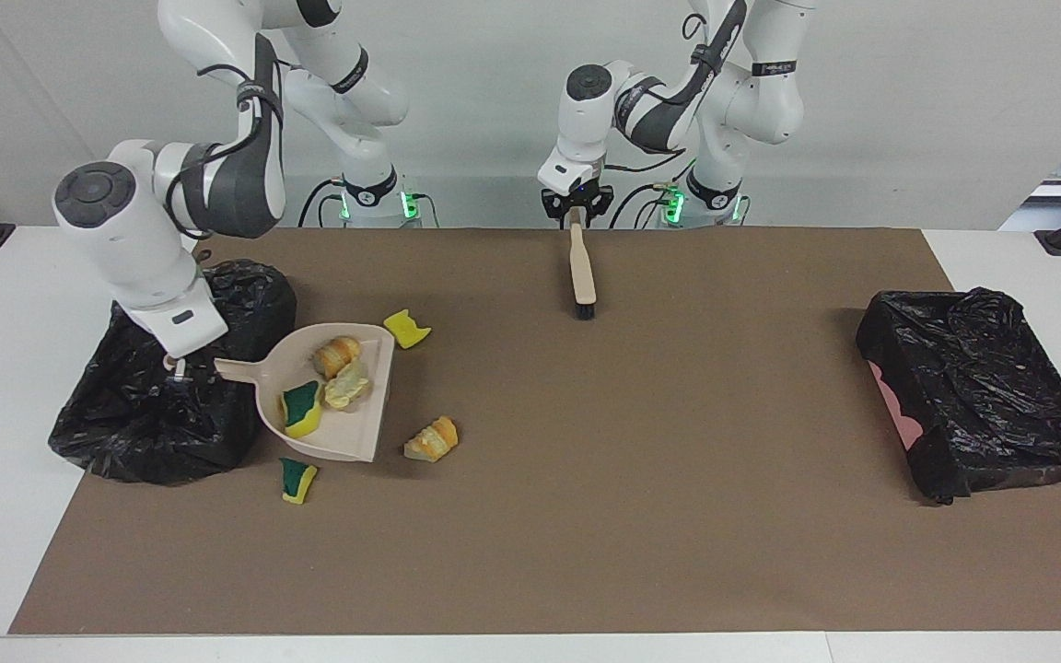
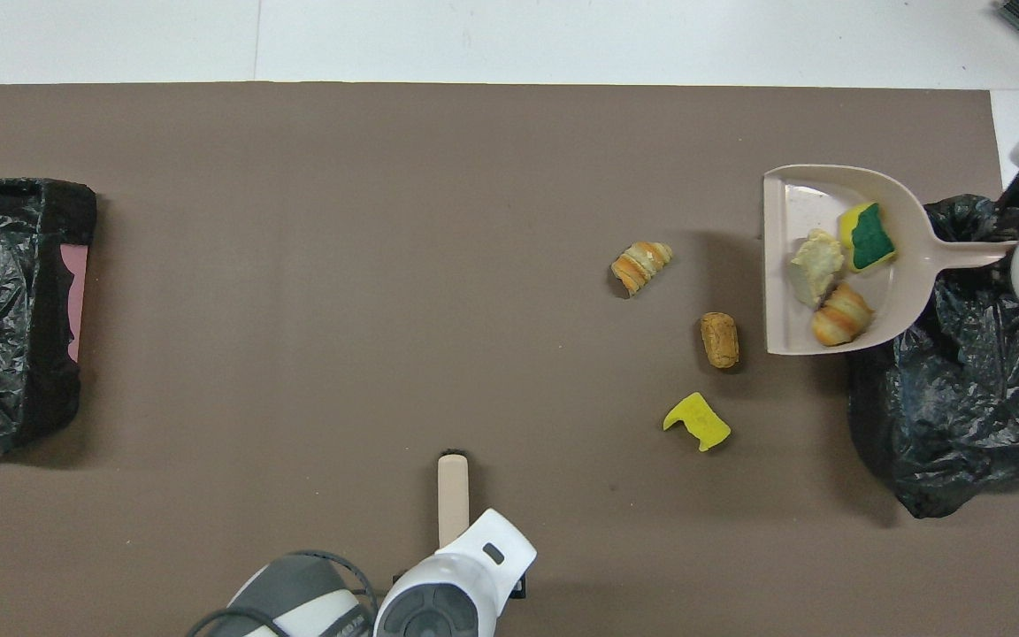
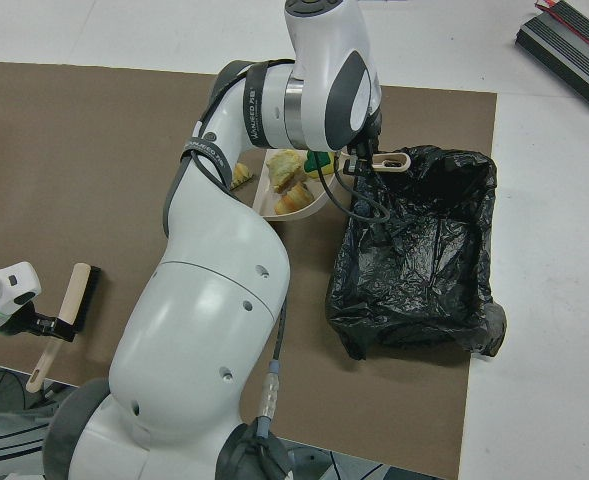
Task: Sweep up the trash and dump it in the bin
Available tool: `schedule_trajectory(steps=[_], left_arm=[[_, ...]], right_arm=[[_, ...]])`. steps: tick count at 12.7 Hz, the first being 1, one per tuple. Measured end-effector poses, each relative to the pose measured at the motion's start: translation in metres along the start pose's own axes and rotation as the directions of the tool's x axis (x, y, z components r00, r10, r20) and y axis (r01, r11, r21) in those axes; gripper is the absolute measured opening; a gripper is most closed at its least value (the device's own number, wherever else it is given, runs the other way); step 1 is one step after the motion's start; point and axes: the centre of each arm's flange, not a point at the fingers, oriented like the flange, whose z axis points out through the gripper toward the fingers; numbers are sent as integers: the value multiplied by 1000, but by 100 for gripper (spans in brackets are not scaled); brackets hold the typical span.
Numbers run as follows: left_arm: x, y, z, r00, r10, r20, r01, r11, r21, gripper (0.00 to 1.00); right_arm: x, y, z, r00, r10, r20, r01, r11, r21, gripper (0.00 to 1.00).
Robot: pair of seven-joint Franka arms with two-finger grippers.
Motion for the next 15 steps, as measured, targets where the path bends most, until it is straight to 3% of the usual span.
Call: schedule_trajectory(steps=[4,7,10,12,15], left_arm=[[117,-17,-43,993,26,-116,-23,999,31,100],[183,-61,-86,983,41,-181,-42,999,1,100],[226,-132,-143,976,127,-176,-123,992,33,100],[239,-178,-190,973,173,-151,-167,984,54,100],[243,-242,-249,970,188,-155,-179,982,65,100]], right_arm=[[-93,-36,-32,991,34,132,-35,999,8,32],[-149,-58,-29,955,40,294,-61,996,60,32],[-152,-66,-26,897,22,441,-70,993,92,32],[-130,-74,-22,845,48,532,-104,992,75,32],[-93,-90,-24,787,47,615,-98,994,49,32]])
